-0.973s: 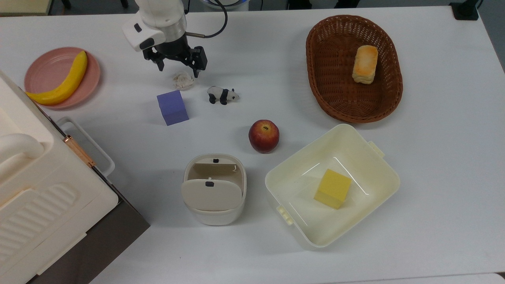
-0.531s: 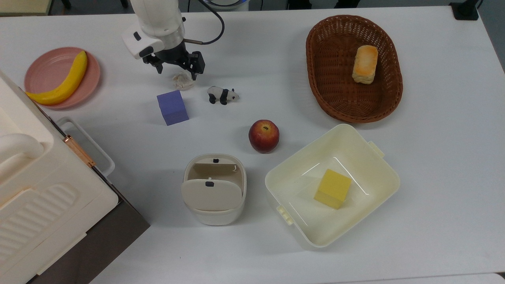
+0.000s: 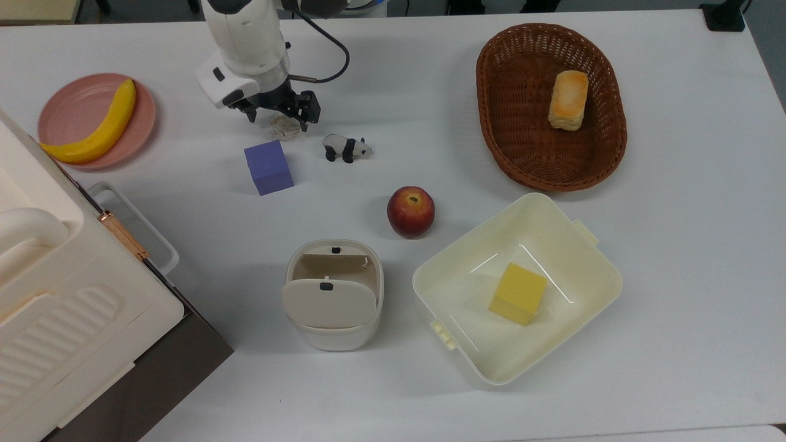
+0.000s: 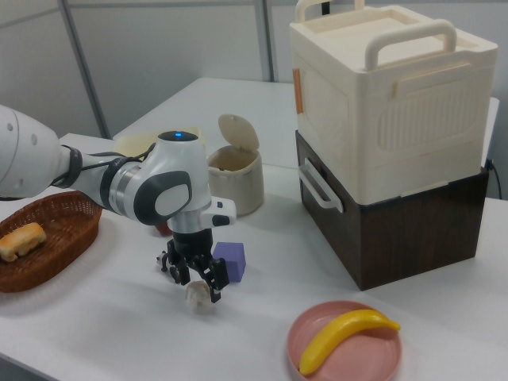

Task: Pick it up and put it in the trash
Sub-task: 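Close the gripper on the white paper ball, then lift the paper ball and carry it toward the white trash bin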

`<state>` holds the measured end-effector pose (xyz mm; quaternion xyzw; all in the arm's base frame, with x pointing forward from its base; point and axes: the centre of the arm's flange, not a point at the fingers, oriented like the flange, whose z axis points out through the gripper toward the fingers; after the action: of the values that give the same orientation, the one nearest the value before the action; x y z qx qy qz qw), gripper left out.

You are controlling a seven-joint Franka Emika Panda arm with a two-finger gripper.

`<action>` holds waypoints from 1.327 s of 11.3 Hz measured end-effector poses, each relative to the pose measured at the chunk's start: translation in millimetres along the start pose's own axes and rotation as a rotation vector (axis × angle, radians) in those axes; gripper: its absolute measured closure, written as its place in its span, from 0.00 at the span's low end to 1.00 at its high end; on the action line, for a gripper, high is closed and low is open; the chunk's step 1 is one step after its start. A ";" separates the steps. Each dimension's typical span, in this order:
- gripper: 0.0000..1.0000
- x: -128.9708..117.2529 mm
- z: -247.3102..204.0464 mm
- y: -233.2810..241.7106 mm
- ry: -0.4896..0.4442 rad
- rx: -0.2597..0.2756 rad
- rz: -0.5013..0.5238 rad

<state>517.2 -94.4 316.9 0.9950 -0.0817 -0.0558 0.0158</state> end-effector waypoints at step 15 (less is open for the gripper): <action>0.85 30.5 -49.2 -0.4 0.113 -0.013 -0.017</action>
<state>552.8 -97.9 362.4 0.9971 -0.0717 -0.0001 0.0264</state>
